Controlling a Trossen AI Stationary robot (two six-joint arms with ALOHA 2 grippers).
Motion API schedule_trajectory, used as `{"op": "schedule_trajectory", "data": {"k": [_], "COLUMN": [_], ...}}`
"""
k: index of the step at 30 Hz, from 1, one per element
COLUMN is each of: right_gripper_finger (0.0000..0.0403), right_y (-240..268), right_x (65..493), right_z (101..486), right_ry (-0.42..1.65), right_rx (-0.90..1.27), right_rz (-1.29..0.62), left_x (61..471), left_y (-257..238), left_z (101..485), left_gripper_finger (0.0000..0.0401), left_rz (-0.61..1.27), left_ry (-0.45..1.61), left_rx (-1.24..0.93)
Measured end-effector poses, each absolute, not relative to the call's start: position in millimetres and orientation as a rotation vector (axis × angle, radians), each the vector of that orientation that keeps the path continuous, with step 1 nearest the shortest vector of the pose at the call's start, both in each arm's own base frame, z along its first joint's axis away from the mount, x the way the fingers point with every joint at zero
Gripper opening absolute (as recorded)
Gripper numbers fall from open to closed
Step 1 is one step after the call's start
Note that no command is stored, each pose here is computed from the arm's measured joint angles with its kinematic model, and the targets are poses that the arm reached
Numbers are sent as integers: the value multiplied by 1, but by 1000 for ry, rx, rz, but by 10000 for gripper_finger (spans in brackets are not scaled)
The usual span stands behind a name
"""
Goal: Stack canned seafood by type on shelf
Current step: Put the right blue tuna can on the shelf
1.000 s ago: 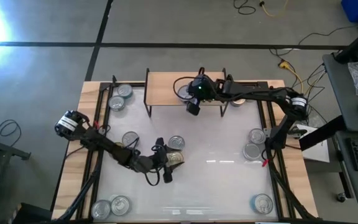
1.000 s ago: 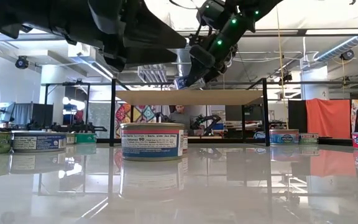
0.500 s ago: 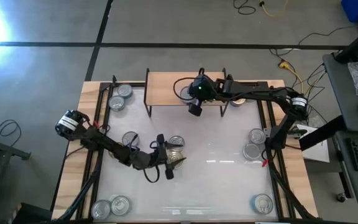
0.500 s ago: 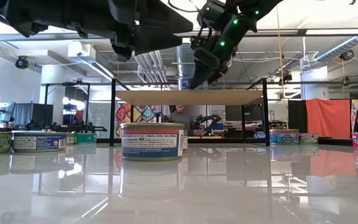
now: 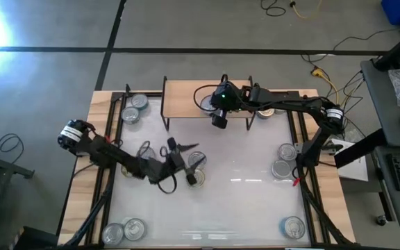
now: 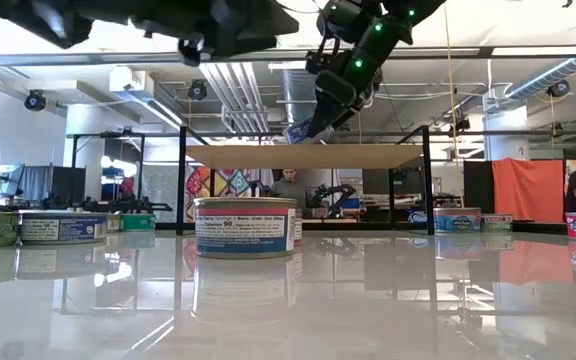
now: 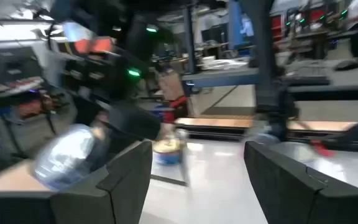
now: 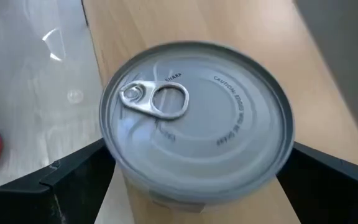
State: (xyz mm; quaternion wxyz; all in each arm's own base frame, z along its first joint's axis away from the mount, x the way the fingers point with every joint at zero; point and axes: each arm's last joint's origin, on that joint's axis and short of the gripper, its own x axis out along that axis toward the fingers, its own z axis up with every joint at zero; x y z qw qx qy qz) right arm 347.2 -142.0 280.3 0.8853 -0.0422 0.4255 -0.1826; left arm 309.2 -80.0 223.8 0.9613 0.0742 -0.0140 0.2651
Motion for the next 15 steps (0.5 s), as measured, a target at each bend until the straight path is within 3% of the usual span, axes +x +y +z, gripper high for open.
{"op": "schedule_trajectory", "data": {"k": [10,15], "right_gripper_finger": [400,400], "right_y": [-143,-143], "right_x": [347,348], "right_z": [278,279], "right_ry": [887,860], "right_rx": [-75,-65], "right_rz": [-386,-370], "left_x": [306,326], "left_y": [43,80], "left_z": [279,283], "left_gripper_finger": [240,240], "left_rz": [498,493], "left_ry": [102,227], "left_rx": [66,53]}}
